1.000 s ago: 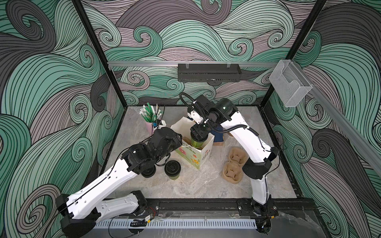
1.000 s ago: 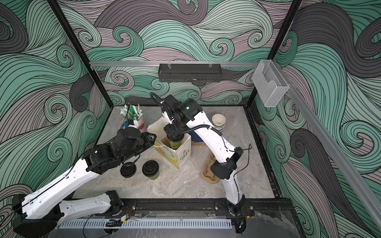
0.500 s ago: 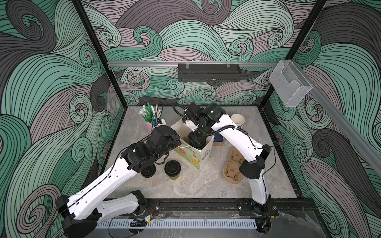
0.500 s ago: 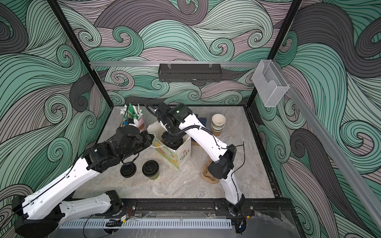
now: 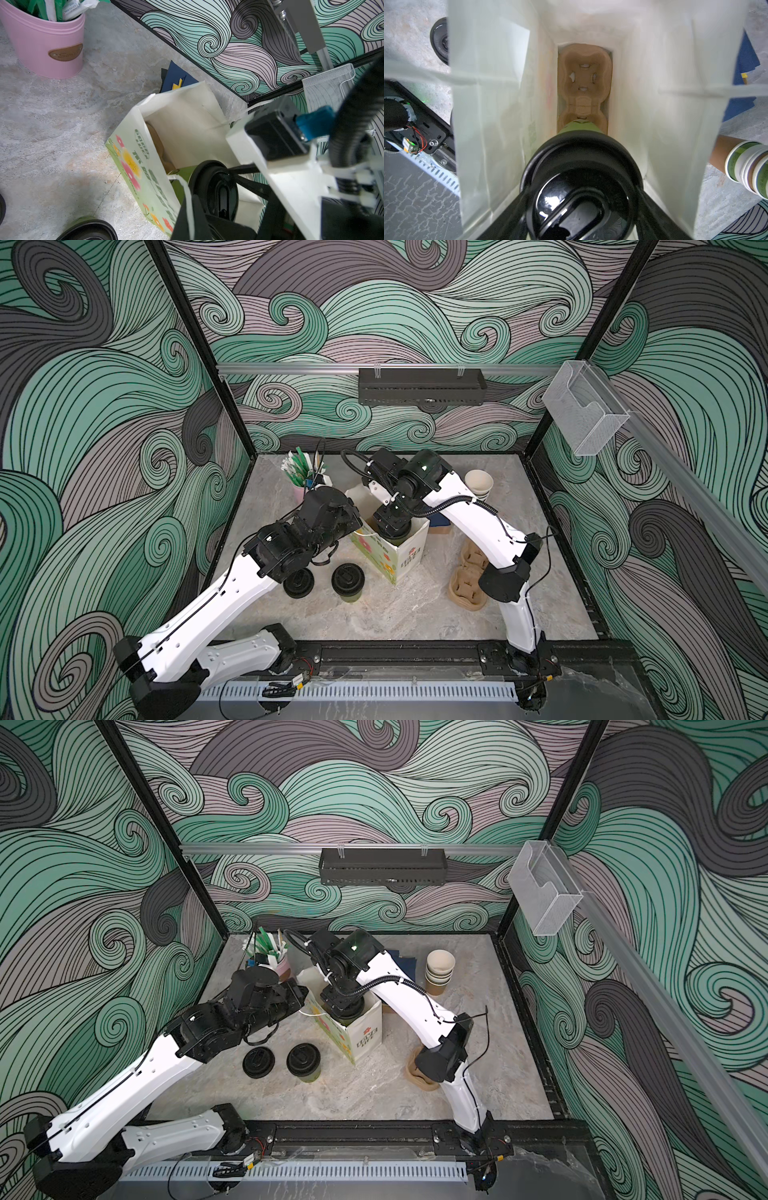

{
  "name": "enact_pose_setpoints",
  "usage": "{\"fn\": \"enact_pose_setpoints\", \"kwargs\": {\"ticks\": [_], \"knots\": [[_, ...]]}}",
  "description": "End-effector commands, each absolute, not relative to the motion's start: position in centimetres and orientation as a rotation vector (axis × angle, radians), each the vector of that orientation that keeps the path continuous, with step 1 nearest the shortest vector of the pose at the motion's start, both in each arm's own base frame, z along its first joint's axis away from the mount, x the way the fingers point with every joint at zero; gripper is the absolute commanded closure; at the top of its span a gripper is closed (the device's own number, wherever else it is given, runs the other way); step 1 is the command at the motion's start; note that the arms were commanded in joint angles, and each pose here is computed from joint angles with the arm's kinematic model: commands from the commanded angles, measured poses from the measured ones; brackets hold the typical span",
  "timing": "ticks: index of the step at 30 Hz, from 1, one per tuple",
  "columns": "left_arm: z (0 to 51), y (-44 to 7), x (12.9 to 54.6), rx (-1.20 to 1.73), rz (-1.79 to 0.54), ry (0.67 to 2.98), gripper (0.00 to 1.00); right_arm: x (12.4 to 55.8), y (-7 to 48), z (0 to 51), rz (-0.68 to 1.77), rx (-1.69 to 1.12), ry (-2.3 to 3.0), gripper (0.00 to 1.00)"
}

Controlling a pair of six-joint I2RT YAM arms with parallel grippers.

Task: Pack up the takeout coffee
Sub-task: 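Lower the green cup into the bag onto the brown carrier with the right gripper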

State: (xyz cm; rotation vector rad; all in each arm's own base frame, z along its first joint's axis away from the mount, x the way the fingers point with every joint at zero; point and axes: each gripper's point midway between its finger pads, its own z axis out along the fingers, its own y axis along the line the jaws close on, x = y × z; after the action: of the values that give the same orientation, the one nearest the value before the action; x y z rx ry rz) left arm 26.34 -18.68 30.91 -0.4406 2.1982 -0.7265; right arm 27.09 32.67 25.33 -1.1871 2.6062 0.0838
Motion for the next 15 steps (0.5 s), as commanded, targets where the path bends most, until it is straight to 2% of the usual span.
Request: {"fn": "enact_pose_setpoints", "kwargs": {"ticks": [1,15], "knots": [[32.2,-19.2,26.5,-0.413,-0.770,2.180,1.00,27.5,31.8,24.6,0.022,-1.185,2.645,0.27],[32.0,-18.9,26.2,-0.428,-0.783,2.174,1.00,28.3,31.5,22.7,-0.046,-1.154,2.696,0.27]]}}
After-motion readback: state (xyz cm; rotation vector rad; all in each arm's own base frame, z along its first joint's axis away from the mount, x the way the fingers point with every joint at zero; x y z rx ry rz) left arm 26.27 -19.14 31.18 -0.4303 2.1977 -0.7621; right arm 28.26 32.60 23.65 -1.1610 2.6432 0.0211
